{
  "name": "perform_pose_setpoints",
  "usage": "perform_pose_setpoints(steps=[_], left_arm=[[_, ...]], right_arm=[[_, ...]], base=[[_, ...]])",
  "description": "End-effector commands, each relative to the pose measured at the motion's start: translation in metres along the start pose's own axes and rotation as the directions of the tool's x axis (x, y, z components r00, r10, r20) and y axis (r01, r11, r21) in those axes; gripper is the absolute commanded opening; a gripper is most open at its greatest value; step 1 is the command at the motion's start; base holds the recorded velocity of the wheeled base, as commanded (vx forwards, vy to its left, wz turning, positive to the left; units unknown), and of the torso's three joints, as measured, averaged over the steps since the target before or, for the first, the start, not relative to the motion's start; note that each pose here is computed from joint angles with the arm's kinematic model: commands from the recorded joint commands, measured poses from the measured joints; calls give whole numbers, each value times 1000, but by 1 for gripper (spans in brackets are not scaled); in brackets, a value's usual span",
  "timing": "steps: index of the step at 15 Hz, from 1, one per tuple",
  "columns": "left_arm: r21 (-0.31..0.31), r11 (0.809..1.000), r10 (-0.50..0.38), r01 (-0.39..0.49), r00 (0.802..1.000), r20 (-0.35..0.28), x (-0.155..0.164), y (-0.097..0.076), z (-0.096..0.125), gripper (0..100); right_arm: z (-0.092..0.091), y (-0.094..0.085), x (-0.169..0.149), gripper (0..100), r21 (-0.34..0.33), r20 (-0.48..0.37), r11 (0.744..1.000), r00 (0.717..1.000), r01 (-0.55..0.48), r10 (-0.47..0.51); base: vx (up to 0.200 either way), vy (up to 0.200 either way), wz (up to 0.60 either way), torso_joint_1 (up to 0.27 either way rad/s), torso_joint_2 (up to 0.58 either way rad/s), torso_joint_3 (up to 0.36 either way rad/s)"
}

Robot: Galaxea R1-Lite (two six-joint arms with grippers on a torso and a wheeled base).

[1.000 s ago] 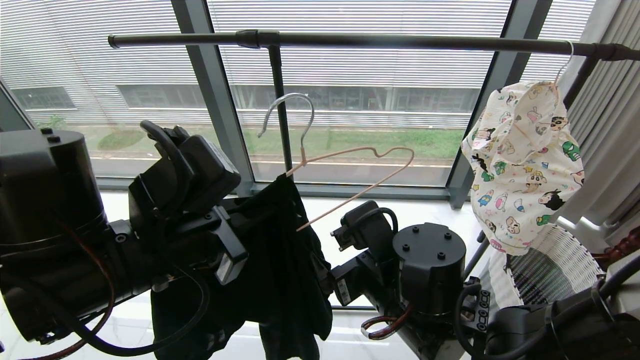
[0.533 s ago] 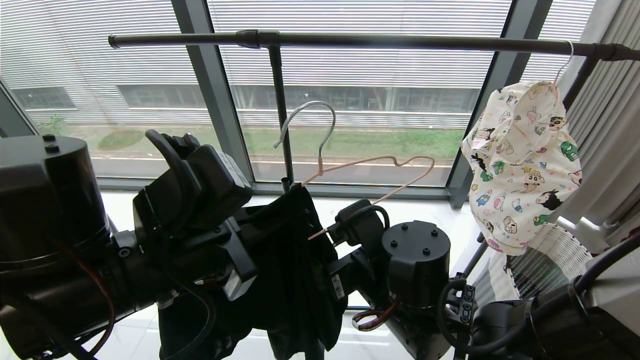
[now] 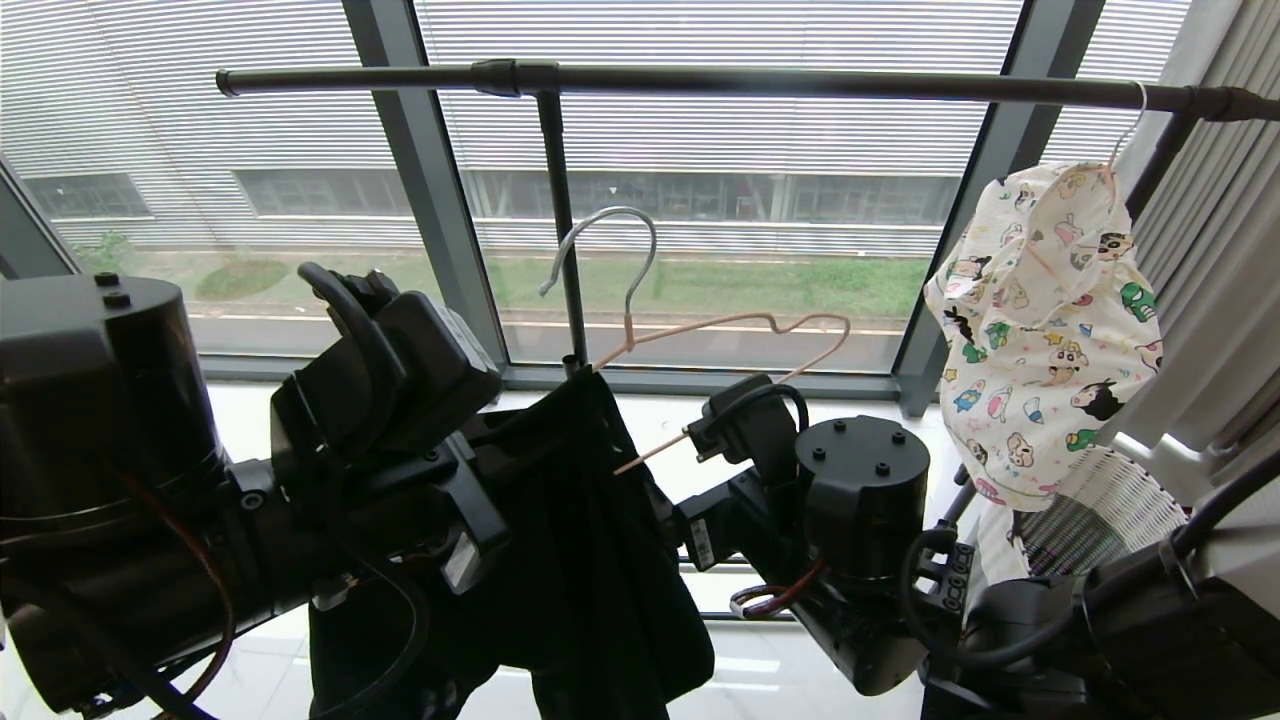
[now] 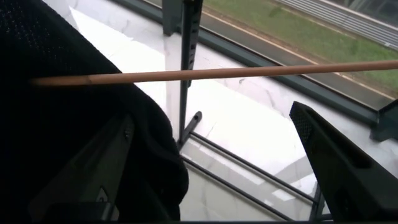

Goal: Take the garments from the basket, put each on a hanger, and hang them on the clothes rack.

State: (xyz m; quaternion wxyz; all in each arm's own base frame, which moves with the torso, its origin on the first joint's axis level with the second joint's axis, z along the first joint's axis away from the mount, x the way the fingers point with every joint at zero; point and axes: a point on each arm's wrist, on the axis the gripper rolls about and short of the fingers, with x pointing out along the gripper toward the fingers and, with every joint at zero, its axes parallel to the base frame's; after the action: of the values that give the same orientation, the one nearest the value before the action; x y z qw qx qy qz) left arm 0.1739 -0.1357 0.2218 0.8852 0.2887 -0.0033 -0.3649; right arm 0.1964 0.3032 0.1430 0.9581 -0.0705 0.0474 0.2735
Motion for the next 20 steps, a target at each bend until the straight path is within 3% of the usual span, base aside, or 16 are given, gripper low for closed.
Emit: perform_pose_setpoints(steps=[1, 6, 11, 14, 16, 18, 20], left_arm=[[0, 1000, 1, -1, 1000, 1, -1, 0, 0, 0], [9, 1000, -15, 15, 999, 29, -3, -3, 6, 0], [8, 1000, 4, -4, 998, 55, -11, -1, 11, 0], [-76, 997, 36, -31, 997, 66, -11, 4, 17, 0], [-92, 994, 64, -58, 996, 62, -12, 6, 20, 0], [-95, 993, 69, -63, 995, 68, -15, 6, 20, 0], [-96, 992, 82, -76, 995, 56, -15, 8, 18, 0]], right_arm=[[3, 0, -1, 100, 3, 8, 1000, 1000, -2, 2], [-2, 18, -4, 100, -10, 0, 999, 999, -49, 49], [-12, 4, 5, 100, -24, -34, 1000, 999, -3, 2], [-22, 6, 9, 100, -69, -59, 998, 998, -5, 1], [-29, 7, 13, 100, -87, -77, 996, 997, -2, -5], [-38, -7, 19, 100, -131, -105, 988, 990, 77, -91], [-42, -33, 25, 100, -187, -124, 968, 974, 165, -190]], base=[[0, 0, 0, 0, 0, 0], [0, 0, 0, 0, 0, 0], [0, 0, 0, 0, 0, 0], [0, 0, 0, 0, 0, 0], [0, 0, 0, 0, 0, 0], [0, 0, 0, 0, 0, 0], [0, 0, 0, 0, 0, 0]])
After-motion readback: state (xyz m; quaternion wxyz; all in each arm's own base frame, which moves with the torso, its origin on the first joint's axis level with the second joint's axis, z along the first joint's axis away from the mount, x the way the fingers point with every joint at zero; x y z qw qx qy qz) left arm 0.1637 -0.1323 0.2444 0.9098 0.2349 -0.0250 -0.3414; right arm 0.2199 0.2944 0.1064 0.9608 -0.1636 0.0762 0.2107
